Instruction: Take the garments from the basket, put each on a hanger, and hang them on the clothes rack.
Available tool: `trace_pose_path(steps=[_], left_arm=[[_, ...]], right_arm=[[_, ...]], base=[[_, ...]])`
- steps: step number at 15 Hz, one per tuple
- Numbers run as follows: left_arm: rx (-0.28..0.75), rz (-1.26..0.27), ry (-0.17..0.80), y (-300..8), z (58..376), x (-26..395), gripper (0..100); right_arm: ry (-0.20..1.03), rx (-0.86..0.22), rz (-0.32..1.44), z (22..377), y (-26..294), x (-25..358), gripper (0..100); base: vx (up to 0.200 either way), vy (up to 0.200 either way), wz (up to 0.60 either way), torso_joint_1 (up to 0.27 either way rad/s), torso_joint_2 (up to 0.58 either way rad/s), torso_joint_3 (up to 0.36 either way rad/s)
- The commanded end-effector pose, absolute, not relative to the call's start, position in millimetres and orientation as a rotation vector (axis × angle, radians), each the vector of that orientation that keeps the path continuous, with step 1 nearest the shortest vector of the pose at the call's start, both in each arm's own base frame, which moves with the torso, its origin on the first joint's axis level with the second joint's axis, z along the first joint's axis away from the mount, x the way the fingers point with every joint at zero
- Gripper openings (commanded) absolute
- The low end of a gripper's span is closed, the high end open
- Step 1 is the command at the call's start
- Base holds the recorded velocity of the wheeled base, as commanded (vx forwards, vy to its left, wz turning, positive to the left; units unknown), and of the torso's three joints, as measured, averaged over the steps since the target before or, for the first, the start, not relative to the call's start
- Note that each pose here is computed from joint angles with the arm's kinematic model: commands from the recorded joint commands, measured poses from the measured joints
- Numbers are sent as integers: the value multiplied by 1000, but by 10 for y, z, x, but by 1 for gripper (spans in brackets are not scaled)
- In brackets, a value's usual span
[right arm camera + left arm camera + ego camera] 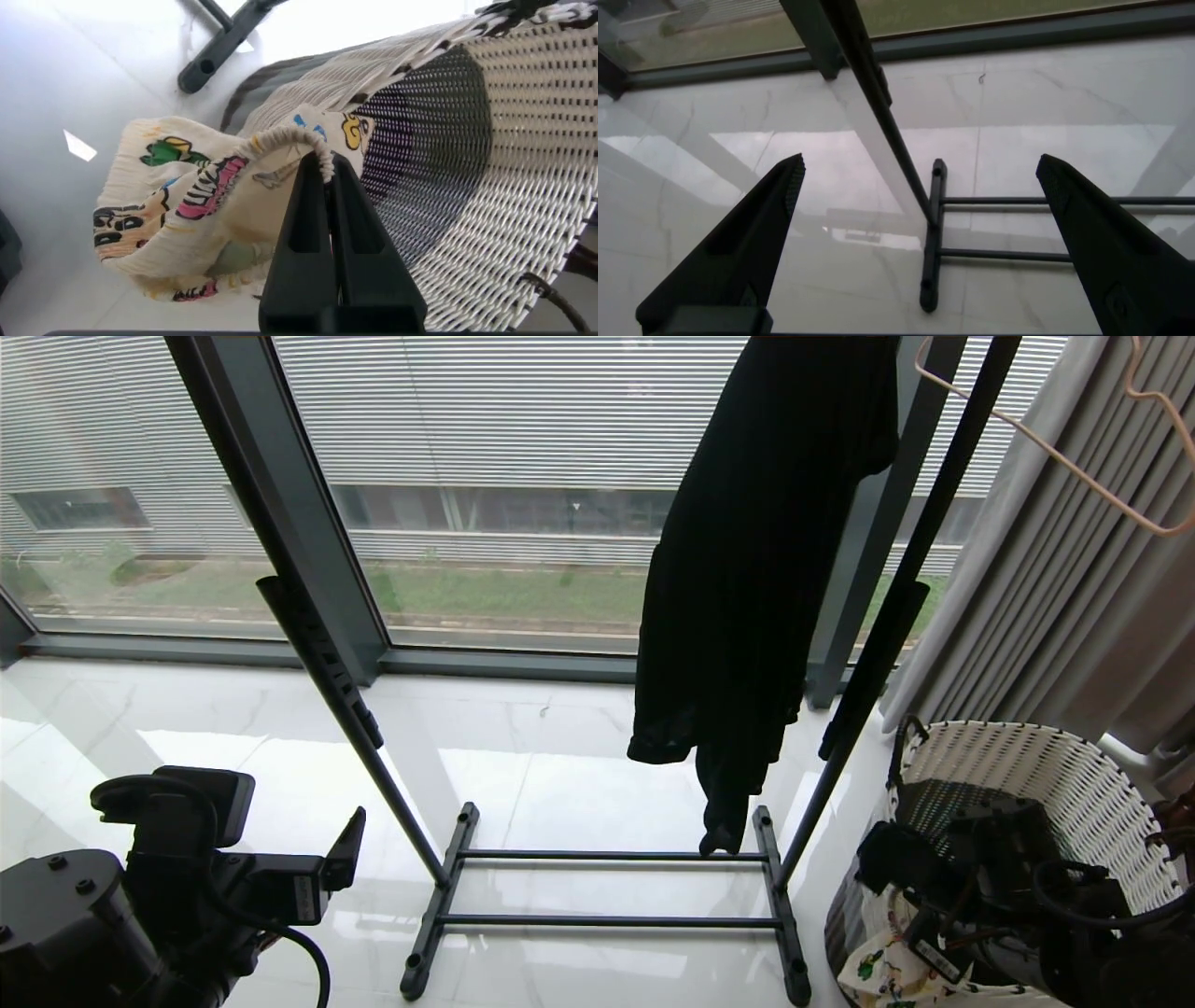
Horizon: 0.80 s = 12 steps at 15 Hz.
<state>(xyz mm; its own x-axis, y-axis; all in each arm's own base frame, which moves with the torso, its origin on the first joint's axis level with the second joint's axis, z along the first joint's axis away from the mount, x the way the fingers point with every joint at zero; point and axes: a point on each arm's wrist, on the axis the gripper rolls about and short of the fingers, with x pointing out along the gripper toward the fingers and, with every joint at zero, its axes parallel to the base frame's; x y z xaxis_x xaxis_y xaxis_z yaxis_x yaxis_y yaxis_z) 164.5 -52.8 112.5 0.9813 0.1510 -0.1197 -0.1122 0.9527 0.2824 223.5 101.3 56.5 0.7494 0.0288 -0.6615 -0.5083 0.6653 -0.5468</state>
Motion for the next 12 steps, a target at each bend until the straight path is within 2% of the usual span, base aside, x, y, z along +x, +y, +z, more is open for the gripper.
trace_pose_path(steps=[1, 3, 5, 8, 10, 12], left_arm=[[270, 101, 126, -577, 1137, 1629, 100], [245, -2, 84, -745, 1177, 1580, 100], [183, -143, 8, -1067, 1322, 1579, 100], [144, -295, -27, -1580, 1594, 1661, 100], [127, -424, -1, -1947, 1804, 1571, 100], [94, -527, 66, -2230, 1945, 1446, 100]], right_arm=[[544, -772, 348, 1076, 1109, 2171, 0], [505, -752, 402, 1611, 1285, 2146, 0], [480, -665, 437, 2042, 1438, 2057, 0], [434, -590, 477, 2453, 1486, 1847, 0], [391, -564, 490, 2625, 1479, 1762, 0], [358, -547, 483, 2721, 1439, 1719, 0]], base=[[0, 0, 0, 0, 0, 0], [0, 0, 0, 0, 0, 0], [0, 0, 0, 0, 0, 0], [0, 0, 0, 0, 0, 0], [0, 0, 0, 0, 0, 0], [0, 0, 0, 0, 0, 0]])
